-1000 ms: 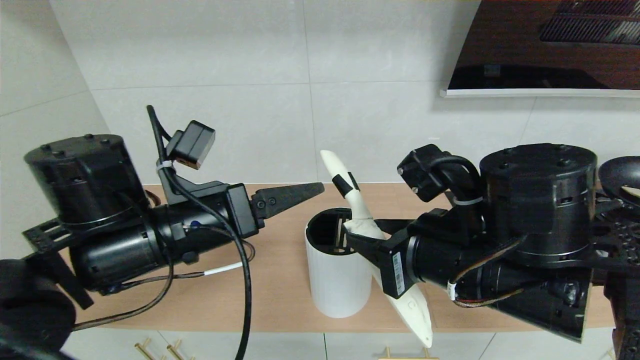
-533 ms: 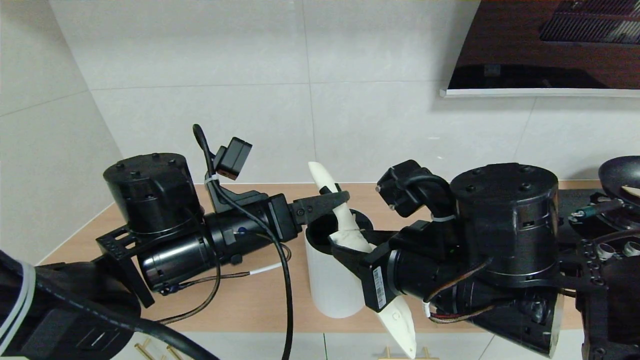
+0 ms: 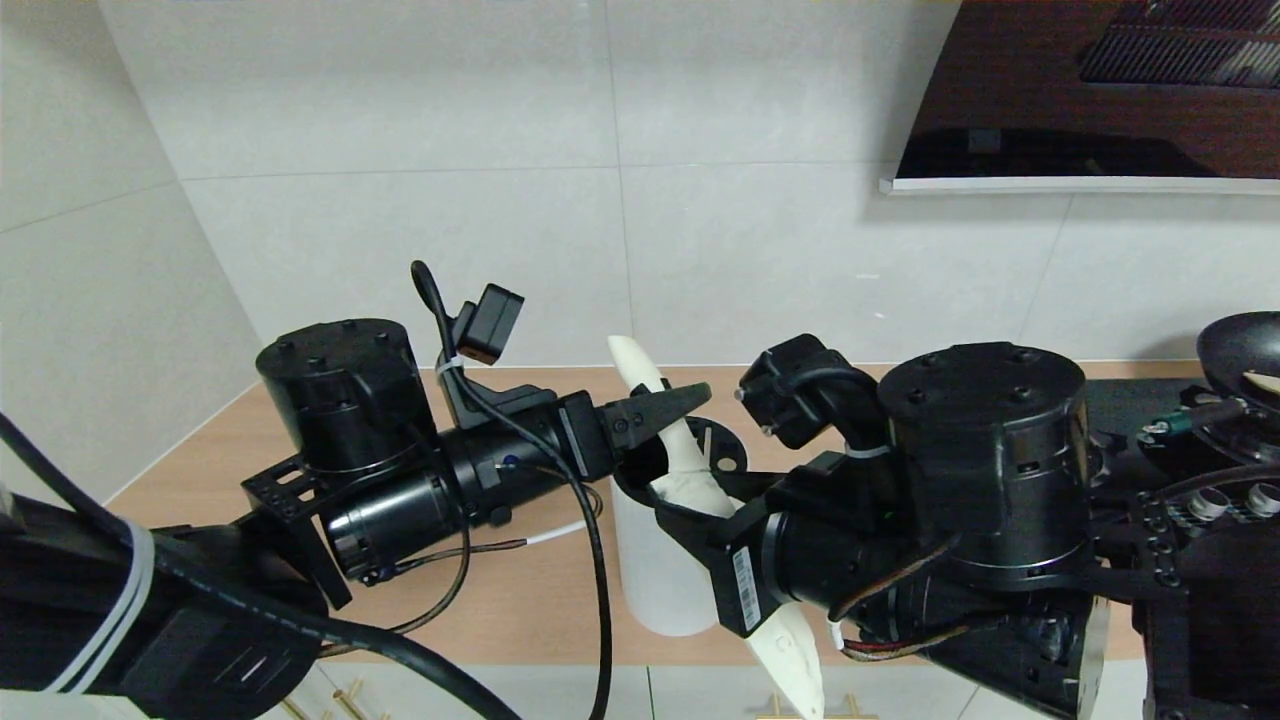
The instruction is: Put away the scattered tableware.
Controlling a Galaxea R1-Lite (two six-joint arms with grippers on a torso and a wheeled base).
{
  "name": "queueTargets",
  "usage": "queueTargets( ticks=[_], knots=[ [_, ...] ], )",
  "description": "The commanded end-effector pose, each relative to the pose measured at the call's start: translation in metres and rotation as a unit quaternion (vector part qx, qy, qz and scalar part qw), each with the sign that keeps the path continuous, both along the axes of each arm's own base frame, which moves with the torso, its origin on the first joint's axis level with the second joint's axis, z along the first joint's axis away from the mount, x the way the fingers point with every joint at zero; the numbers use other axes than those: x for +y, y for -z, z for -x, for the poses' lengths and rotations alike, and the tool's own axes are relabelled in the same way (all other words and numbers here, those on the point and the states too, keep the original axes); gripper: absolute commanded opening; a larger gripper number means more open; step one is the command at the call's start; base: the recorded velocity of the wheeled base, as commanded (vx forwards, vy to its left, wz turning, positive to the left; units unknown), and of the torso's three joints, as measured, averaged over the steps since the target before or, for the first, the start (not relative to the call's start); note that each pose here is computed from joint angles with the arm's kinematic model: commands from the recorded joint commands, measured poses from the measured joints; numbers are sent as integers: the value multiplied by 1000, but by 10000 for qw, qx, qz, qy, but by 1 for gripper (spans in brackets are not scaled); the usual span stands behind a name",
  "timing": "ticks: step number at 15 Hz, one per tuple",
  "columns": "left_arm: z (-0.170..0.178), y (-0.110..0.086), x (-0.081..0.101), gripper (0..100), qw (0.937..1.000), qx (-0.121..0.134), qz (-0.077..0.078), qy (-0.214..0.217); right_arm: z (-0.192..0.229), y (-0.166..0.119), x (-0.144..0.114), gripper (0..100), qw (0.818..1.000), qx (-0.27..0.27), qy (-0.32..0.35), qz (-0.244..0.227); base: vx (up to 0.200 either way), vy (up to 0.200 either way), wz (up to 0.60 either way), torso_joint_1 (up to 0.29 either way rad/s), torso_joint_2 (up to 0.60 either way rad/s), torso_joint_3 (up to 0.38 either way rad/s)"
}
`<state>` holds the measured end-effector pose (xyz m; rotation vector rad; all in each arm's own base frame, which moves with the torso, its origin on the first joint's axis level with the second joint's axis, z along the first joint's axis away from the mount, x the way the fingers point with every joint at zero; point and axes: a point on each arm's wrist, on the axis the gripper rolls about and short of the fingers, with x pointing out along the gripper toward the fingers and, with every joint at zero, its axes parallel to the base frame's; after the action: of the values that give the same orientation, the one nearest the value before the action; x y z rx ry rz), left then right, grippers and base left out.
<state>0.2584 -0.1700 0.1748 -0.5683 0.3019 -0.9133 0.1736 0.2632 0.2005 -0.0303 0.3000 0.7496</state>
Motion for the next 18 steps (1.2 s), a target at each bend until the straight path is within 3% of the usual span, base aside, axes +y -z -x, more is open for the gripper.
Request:
queueTargets(
  ticks=[1,13,14,18],
  knots=[
    [0,1,-1,100,10000,-3,2,2,0,2,1,0,10000,16,-5,22,0,0,0,0,0,0],
    [2,2,-6,100,10000,-10,6,86,-1,3,2,0,10000,27,-3,30,0,0,0,0,0,0],
    [1,3,-6,0,10000,-3,2,78,0,3,2,0,10000,28,-1,19,0,0,0,0,0,0],
    [0,6,-7,0,10000,42,-27,78,0,3,2,0,10000,16,18,29,0,0,0,0,0,0]
  ],
)
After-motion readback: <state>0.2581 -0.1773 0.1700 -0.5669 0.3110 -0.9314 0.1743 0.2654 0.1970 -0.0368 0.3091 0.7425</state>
